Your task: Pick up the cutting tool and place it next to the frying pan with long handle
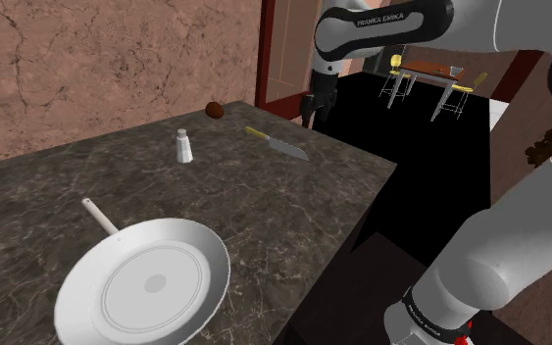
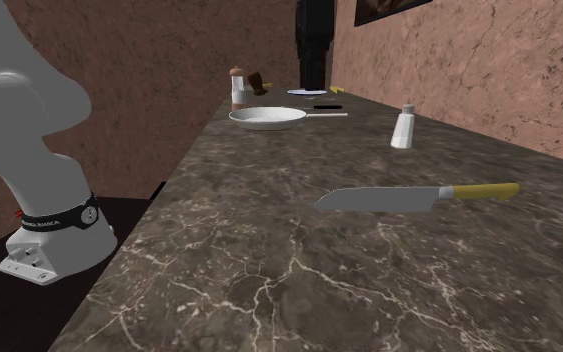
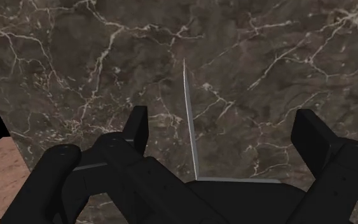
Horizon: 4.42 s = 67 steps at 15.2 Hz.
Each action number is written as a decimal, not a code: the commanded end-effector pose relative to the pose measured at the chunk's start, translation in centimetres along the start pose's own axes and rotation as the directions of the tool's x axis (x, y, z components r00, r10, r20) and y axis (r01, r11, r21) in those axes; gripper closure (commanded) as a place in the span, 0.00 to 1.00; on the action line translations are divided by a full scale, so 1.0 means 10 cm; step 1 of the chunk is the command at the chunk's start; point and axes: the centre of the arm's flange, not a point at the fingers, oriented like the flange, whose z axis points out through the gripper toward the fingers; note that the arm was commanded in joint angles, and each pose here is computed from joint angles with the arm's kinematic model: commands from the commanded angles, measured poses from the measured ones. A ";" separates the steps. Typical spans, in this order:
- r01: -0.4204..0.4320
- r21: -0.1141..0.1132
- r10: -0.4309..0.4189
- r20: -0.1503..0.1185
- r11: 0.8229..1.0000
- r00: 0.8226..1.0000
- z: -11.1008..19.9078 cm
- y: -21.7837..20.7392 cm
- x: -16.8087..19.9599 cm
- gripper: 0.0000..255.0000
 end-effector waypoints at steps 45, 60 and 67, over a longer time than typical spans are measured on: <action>0.123 0.083 -0.133 0.127 0.989 0.983 1.37 0.18 1.83 1.00; 0.123 0.083 -0.133 0.127 0.989 0.983 0.58 0.22 1.85 1.00; 0.123 0.083 -0.133 0.127 0.989 0.983 0.41 -0.13 1.47 1.00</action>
